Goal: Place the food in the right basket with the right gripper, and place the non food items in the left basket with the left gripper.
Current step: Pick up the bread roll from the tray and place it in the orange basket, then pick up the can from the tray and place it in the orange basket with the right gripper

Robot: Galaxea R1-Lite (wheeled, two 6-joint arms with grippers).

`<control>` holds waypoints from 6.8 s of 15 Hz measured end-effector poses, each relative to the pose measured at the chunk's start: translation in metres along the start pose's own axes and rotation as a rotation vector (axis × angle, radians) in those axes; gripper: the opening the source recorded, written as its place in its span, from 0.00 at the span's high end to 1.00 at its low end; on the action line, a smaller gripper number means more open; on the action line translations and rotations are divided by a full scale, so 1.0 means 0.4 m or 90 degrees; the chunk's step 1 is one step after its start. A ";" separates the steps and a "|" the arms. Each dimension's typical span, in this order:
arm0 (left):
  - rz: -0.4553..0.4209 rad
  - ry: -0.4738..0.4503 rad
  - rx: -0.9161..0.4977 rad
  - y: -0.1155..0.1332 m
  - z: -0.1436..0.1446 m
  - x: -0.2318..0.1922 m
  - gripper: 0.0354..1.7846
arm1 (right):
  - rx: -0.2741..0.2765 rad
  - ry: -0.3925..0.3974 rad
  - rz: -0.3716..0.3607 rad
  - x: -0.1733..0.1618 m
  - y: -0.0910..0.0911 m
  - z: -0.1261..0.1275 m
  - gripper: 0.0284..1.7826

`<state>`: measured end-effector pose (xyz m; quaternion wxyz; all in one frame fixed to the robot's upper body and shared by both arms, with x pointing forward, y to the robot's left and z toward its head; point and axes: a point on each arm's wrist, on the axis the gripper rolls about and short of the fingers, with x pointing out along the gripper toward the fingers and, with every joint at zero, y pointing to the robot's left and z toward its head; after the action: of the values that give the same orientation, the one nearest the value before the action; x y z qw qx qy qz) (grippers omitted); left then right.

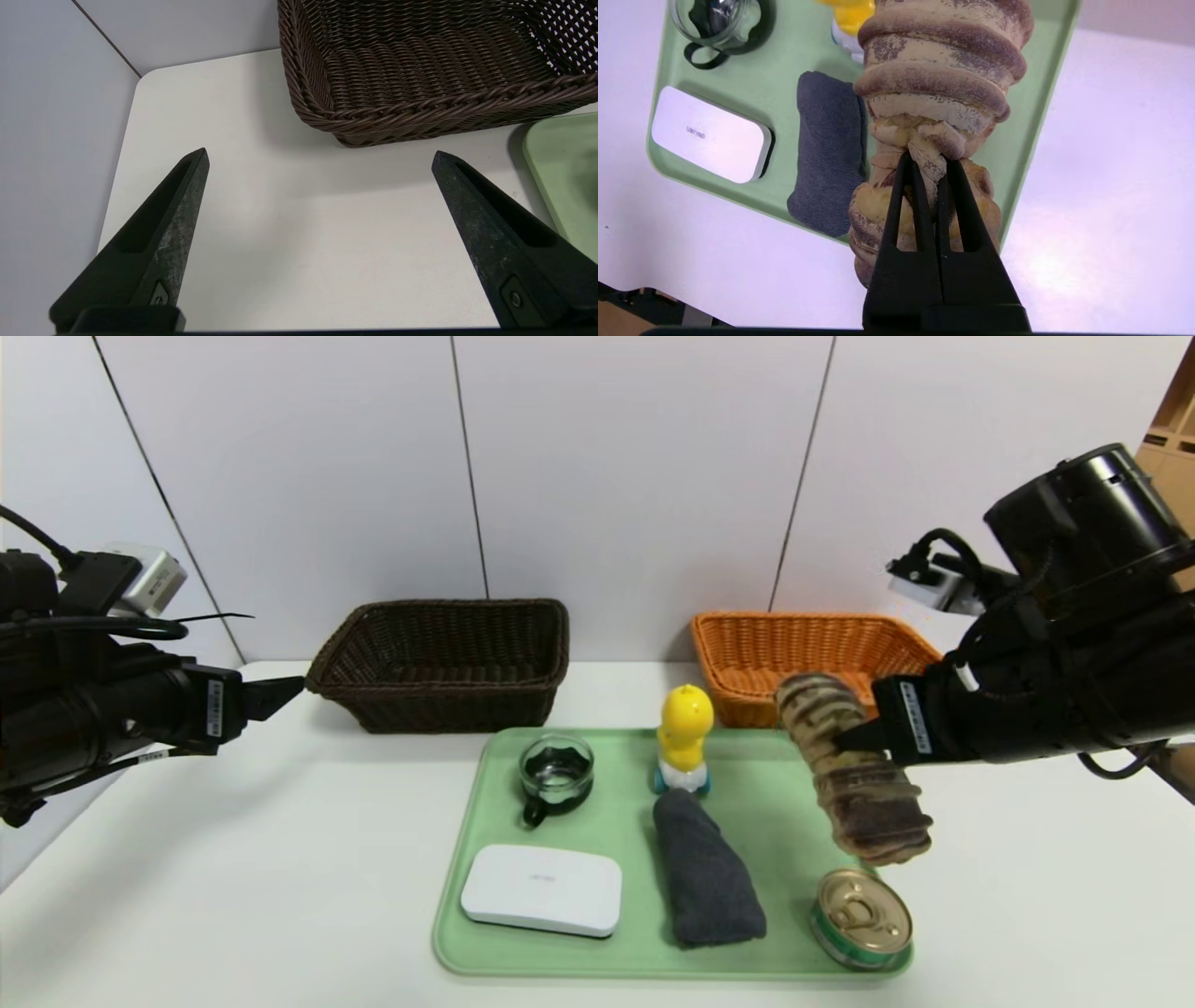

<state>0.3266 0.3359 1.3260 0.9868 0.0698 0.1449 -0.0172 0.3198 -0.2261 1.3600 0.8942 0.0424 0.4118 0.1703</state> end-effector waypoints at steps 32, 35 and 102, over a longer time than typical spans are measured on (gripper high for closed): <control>-0.003 0.009 -0.003 -0.002 -0.011 -0.001 0.06 | -0.046 -0.375 -0.279 0.360 -0.406 0.209 0.61; -0.003 0.010 -0.005 -0.002 -0.011 0.001 0.06 | -0.047 -0.375 -0.278 0.358 -0.403 0.208 0.43; 0.005 -0.037 -0.003 -0.010 -0.057 -0.068 0.06 | -0.053 0.183 -0.066 0.160 0.031 -0.211 0.05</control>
<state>0.2937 0.3356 1.3115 0.9909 0.0673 0.1157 -0.0151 0.2916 -0.1982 1.2609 0.8346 -0.0404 0.5299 0.1454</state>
